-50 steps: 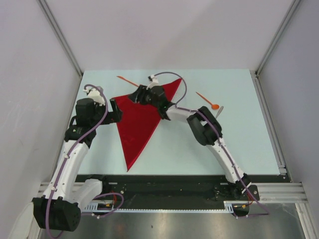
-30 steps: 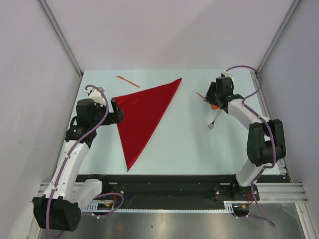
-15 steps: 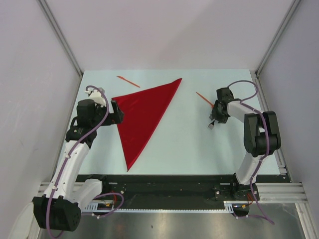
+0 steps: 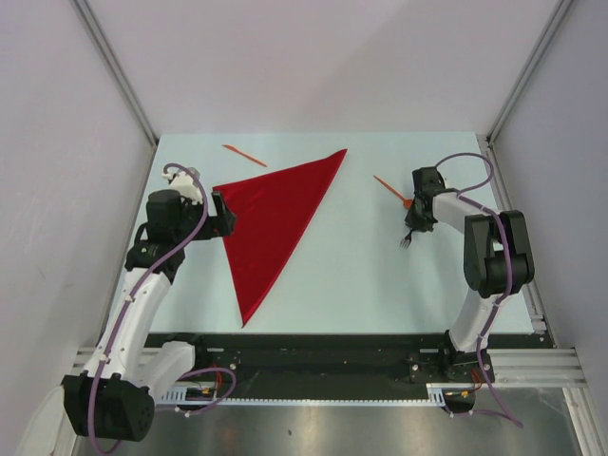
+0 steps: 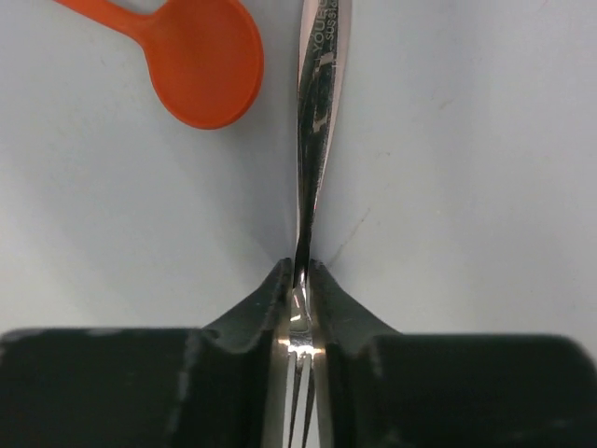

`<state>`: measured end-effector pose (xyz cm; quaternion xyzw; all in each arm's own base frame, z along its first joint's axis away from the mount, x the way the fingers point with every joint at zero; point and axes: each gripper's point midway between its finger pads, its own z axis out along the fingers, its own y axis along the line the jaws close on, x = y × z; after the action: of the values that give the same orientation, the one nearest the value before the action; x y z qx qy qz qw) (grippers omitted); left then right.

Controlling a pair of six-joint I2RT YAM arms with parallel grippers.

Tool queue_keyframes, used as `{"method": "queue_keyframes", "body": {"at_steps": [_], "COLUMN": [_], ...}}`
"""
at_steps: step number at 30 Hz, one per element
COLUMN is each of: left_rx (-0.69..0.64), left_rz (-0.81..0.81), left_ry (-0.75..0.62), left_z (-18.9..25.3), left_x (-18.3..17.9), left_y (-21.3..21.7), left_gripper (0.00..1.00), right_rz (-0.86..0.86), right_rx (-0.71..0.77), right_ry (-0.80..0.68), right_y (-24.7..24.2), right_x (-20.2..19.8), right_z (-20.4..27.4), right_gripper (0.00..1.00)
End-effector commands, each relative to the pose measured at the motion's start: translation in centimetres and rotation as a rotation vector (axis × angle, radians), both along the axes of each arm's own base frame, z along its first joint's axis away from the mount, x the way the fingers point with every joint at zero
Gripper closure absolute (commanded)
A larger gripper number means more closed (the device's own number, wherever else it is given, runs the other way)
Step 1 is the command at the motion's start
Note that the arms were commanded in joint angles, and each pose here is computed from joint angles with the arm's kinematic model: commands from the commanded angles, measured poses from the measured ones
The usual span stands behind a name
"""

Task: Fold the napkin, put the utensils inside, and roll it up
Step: Grab a utensil with the right arm

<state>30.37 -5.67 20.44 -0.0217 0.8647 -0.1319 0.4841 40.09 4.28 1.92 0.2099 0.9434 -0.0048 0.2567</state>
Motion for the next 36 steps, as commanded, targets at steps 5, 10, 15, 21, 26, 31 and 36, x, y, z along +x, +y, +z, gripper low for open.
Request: {"method": "queue_keyframes", "body": {"at_steps": [5, 10, 15, 21, 26, 31, 36], "left_rx": [-0.010, -0.013, -0.022, -0.032, -0.032, -0.026, -0.026], "left_rz": [-0.007, -0.009, -0.018, -0.029, -0.026, -0.017, -0.017], "left_ry": [-0.046, -0.055, -0.059, -0.070, -0.076, -0.078, -0.078], "left_z": [1.1, 1.4, 1.5, 1.8, 2.0, 2.0, 2.0], "left_x": [0.2, 0.1, 0.0, -0.1, -0.1, -0.2, -0.2], "left_y": [0.0, -0.1, -0.3, -0.5, -0.5, -0.3, -0.3], "left_gripper": [0.00, 0.00, 0.00, 0.00, 0.00, 0.00, 0.00], "right_rz": [0.000, 0.021, 0.057, 0.121, 0.188, 0.264, 0.250], "right_rx": [-0.025, -0.017, 0.001, 0.089, 0.191, 0.317, 0.425], "right_ry": [0.123, 0.099, 0.074, -0.017, -0.152, -0.231, -0.299], "right_y": [-0.1, 0.2, 1.8, 7.7, 15.8, 25.3, 32.2], "right_x": [-3.1, -4.6, -7.1, -7.9, -6.0, -4.0, -2.5], "right_z": [-2.6, 0.2, 2.6, 4.7, 6.7, 7.9, 9.1], "right_gripper": [1.00, 1.00, 1.00, 1.00, 1.00, 1.00, 1.00]}}
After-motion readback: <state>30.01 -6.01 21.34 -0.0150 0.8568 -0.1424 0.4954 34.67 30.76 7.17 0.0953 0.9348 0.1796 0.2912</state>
